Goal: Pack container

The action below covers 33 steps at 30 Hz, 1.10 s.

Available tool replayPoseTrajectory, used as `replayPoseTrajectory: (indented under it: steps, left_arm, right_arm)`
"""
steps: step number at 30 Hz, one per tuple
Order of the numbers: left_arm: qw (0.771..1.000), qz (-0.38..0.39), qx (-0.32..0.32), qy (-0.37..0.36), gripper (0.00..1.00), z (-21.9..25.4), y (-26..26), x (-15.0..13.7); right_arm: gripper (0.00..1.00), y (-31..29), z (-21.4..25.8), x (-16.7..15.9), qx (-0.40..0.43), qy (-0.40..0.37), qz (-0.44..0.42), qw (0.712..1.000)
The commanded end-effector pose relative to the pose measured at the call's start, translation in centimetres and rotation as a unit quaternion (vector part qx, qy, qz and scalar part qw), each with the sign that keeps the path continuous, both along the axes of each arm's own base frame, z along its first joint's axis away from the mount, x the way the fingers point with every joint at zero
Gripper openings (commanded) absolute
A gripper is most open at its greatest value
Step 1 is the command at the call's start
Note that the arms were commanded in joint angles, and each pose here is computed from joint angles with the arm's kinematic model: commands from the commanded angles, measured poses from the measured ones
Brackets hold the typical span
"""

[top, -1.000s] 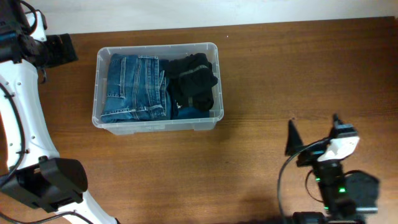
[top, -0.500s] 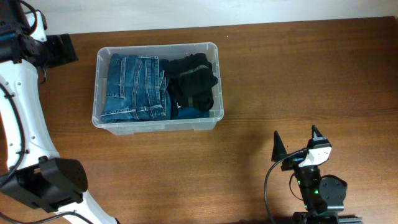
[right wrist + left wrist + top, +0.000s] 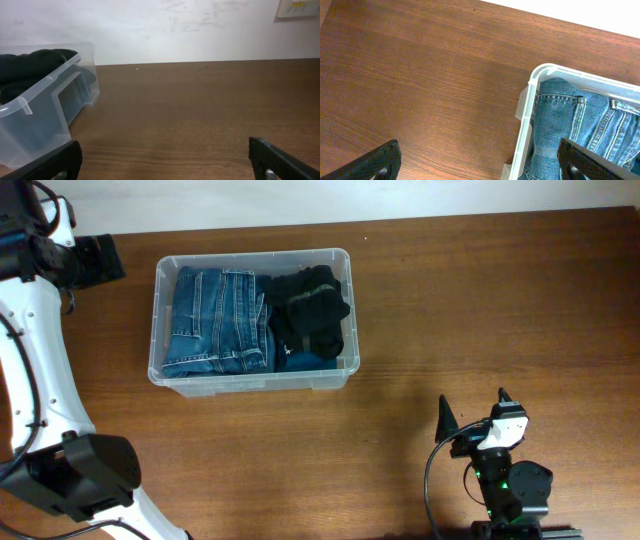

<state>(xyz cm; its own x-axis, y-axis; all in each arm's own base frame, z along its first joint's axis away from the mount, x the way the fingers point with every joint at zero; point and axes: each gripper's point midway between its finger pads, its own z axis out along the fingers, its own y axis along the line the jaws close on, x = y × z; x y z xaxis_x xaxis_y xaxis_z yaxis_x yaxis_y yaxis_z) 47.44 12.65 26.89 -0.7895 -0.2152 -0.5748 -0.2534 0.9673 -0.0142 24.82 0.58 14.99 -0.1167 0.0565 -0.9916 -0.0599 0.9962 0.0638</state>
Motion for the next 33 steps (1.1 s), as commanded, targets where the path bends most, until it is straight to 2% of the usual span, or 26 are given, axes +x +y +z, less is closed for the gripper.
replayPoseTrajectory:
  steps: [1,20,24,28,33]
  left_arm:
    - [1.000,-0.002,0.006,0.005,0.99,-0.3,0.3,-0.1]
    - [1.000,-0.002,0.006,0.005,0.99,-0.2,0.3,-0.1]
    - [1.000,-0.005,0.001,0.011,0.99,0.1,-0.2,-0.9]
    - [0.999,-0.034,-0.007,-0.031,0.99,3.1,-2.4,-1.0]
    - [0.990,-0.084,0.020,-0.109,0.99,8.0,-6.2,-0.4]
  right_arm:
    - [0.98,-0.5,-0.2,0.0,0.000,0.001,-0.012,1.000]
    - [0.98,-0.5,-0.2,0.0,0.000,0.001,-0.012,1.000]
    - [0.98,-0.5,-0.2,0.0,0.000,0.001,-0.012,1.000]
    - [0.98,-0.5,-0.2,0.0,0.000,0.001,-0.012,1.000]
    - [0.98,-0.5,-0.2,0.0,0.000,0.001,-0.012,1.000]
